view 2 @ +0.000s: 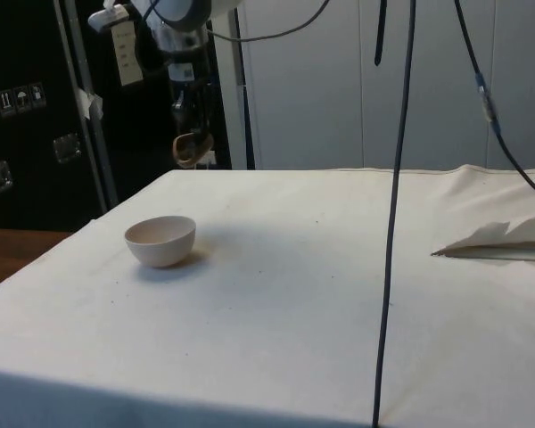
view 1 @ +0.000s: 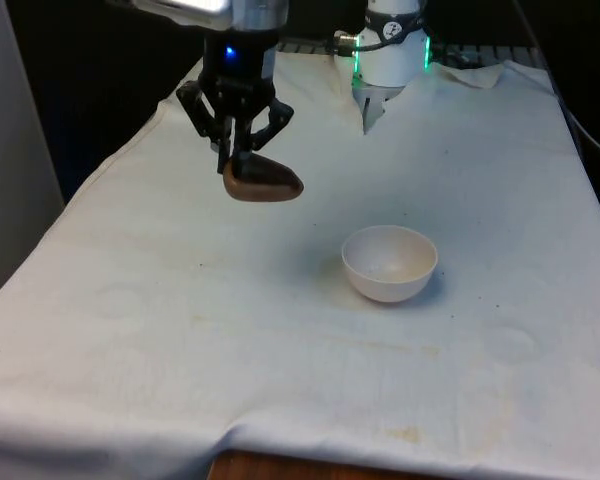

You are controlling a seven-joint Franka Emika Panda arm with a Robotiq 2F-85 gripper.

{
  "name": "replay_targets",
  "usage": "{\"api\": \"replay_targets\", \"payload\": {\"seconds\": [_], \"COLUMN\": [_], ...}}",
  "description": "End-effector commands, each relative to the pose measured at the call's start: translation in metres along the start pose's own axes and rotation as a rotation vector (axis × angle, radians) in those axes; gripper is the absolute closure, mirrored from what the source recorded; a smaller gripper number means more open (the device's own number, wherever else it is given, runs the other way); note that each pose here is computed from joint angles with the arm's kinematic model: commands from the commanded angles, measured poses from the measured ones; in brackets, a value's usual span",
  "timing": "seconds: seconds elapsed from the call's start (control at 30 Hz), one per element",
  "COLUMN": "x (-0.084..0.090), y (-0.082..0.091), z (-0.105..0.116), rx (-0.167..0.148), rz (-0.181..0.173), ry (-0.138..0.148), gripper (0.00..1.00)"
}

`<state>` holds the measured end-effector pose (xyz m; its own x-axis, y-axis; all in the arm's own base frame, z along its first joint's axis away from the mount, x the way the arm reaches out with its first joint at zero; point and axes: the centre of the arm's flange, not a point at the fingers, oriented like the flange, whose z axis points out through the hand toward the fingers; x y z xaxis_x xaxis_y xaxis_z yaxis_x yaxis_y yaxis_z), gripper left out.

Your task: Pour the coffee beans from the cup into the bowl.

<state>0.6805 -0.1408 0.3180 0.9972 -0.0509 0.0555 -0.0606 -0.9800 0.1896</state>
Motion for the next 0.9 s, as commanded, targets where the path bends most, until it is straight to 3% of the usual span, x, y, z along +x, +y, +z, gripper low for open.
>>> {"api": "replay_targets", "payload": {"seconds": [0.0,0.03,0.07,0.33,0.37,0.4,0.63,0.67,0.73,0.87], "x": [-0.001,0.000,-0.001,-0.005,-0.003,-0.005,-0.012,-0.011,-0.014,-0.016], "y": [-0.005,-0.002,-0.006,-0.020,-0.019,-0.022,-0.036,-0.035,-0.042,-0.050], "z": [-0.002,0.000,-0.002,-0.006,-0.003,-0.006,-0.008,-0.006,-0.009,-0.009], "rx": [-0.014,-0.003,-0.018,-0.046,-0.037,-0.048,-0.076,-0.068,-0.087,-0.105], "rz": [0.002,0.000,0.004,0.007,0.005,0.008,0.012,0.012,0.014,0.017], "ry": [0.010,-0.002,0.009,0.014,-0.007,0.016,0.039,0.023,0.049,0.062], "gripper": [1.00,1.00,1.00,1.00,1.00,1.00,1.00,1.00,1.00,1.00]}}
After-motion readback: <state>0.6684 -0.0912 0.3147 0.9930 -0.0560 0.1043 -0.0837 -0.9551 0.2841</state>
